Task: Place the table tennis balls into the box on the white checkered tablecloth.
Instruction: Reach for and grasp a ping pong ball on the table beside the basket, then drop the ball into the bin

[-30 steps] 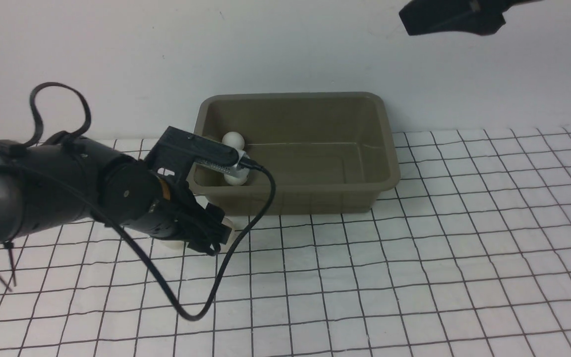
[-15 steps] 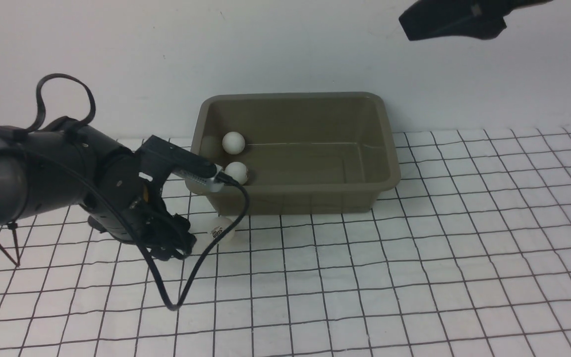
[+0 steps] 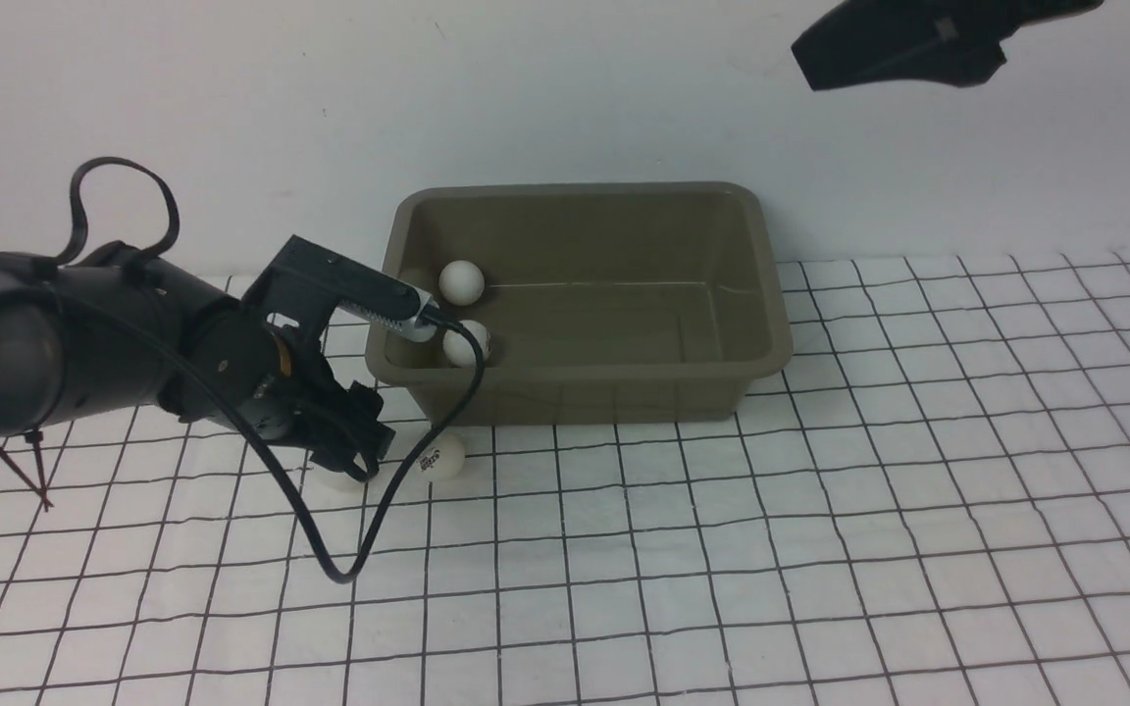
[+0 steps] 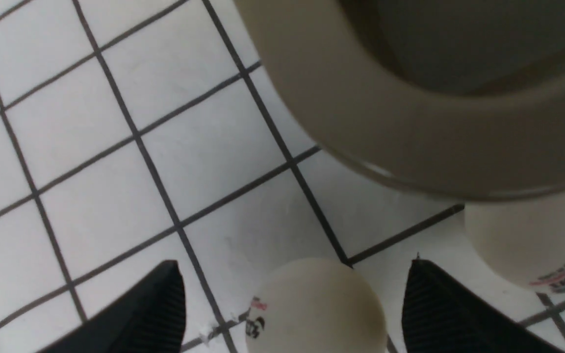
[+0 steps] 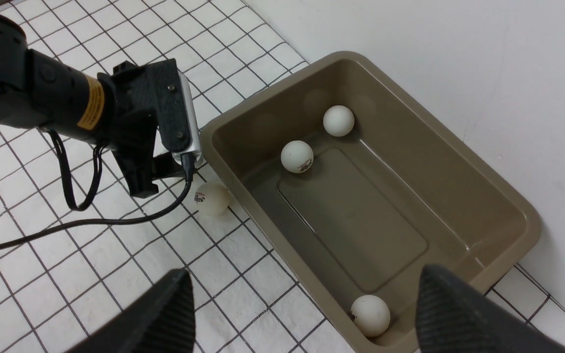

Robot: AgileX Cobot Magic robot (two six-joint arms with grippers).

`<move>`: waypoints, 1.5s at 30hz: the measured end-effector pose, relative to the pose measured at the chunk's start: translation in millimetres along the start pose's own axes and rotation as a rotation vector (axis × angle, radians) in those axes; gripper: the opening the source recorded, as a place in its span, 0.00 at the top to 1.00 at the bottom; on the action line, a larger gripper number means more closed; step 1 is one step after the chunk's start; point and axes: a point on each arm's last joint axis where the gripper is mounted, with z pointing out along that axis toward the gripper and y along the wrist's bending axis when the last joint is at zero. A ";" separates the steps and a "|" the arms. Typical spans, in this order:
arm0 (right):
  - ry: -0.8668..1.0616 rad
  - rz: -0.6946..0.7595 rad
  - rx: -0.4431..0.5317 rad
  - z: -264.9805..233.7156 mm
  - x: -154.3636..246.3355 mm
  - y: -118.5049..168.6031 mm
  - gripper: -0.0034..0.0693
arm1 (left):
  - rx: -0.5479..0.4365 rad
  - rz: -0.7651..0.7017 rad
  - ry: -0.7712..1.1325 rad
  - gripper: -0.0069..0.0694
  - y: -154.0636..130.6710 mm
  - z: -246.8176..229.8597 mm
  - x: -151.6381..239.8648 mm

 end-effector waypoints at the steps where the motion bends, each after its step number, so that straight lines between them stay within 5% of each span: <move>1: 0.000 0.000 0.000 0.0 0.0 0.0 0.20 | 0.001 0.000 0.005 0.26 -0.2 1.5 0.8; 5: 0.000 0.000 0.000 0.0 0.0 0.0 0.20 | 0.001 0.002 0.009 0.49 -0.5 3.0 1.6; 13: 0.000 0.000 0.000 0.0 0.0 0.0 0.20 | -0.076 0.079 0.080 0.47 10.6 -34.0 0.0; 21: 0.000 0.000 0.001 0.0 0.0 -0.1 0.20 | -0.069 0.072 -0.391 0.47 11.8 -101.5 -47.9; 32: -0.009 -0.008 0.023 0.0 -0.8 -2.0 0.20 | 0.065 0.191 -0.521 0.47 -29.3 -36.2 -67.6; 39: -0.004 -0.011 0.027 0.0 -0.3 -2.4 0.20 | 0.042 0.153 -0.512 0.20 -23.4 -52.9 -74.0; 45: -0.002 -0.012 0.028 0.0 -0.2 -2.6 0.20 | -0.007 0.076 -0.477 0.16 -16.2 -105.4 -74.8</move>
